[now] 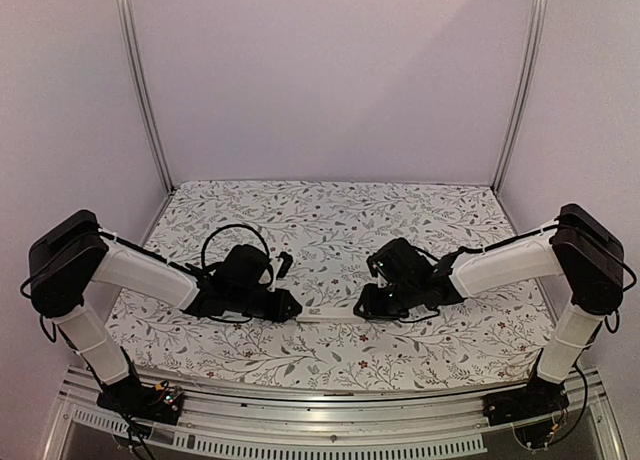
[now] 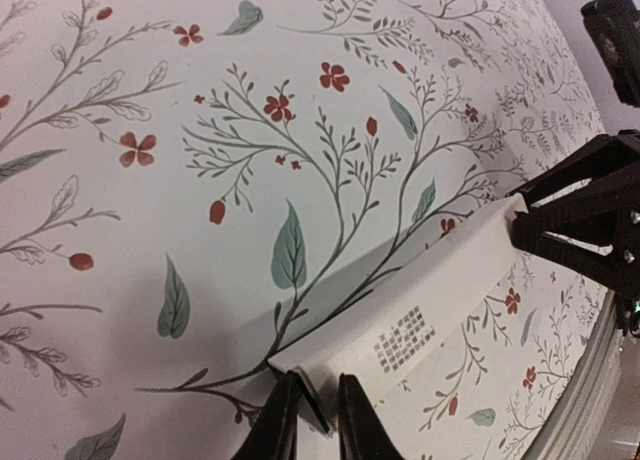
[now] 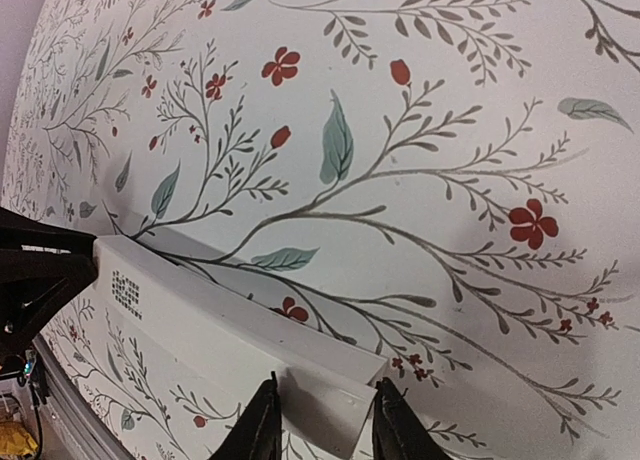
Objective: Load the batteries into the remote control
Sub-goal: Adjust the battery cover on the remote control without the battery cover.
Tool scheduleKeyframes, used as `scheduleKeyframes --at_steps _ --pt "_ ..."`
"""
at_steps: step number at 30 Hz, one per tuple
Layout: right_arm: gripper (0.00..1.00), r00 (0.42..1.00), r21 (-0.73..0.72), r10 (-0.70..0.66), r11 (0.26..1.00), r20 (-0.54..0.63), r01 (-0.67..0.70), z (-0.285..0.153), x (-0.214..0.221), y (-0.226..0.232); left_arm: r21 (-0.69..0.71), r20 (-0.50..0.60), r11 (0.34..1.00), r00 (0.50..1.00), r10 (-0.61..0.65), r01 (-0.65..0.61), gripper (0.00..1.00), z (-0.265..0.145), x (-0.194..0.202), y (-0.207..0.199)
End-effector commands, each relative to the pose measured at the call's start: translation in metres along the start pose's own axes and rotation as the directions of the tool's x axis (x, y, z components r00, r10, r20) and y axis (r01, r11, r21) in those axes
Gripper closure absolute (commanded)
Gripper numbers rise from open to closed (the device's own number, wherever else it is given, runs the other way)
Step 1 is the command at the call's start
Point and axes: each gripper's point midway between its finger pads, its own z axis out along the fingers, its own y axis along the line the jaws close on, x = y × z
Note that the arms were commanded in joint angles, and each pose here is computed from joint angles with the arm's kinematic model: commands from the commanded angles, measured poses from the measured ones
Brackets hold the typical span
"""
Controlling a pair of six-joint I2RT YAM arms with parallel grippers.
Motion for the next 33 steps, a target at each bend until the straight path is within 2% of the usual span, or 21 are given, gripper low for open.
scheduleKeyframes --at_steps 1,8,13,15,20,24,33 --pt "0.68 0.999 0.081 -0.006 0.997 -0.037 0.009 0.005 0.012 -0.017 -0.054 -0.042 0.998 0.999 -0.018 0.015 0.86 0.000 0.012 0.016" --pt "0.54 1.000 0.083 -0.027 0.996 -0.011 0.028 0.000 0.002 -0.013 -0.057 -0.045 0.998 0.999 -0.015 0.013 0.86 0.001 0.012 0.015" --pt "0.26 0.999 0.071 -0.045 0.996 0.002 0.045 -0.002 -0.006 -0.006 -0.058 -0.051 0.998 0.999 -0.008 0.005 0.86 0.003 0.012 0.013" --pt "0.19 0.998 0.090 -0.062 0.994 0.021 0.060 -0.005 -0.013 -0.006 -0.061 -0.051 0.998 0.999 -0.002 -0.001 0.86 0.003 0.012 0.011" --pt "0.16 0.993 0.121 -0.094 0.989 0.071 0.085 -0.020 -0.031 -0.003 -0.071 -0.039 0.997 0.999 0.001 -0.003 0.86 0.000 0.010 0.012" --pt "0.28 0.990 0.212 -0.095 0.975 0.100 0.072 -0.038 -0.040 -0.017 -0.072 -0.036 0.997 0.999 0.004 -0.006 0.86 0.000 0.010 0.011" --pt "0.92 0.998 0.388 -0.058 0.921 0.040 0.038 -0.041 -0.021 -0.056 -0.065 -0.025 0.997 0.999 0.034 -0.036 0.85 -0.003 0.006 0.002"
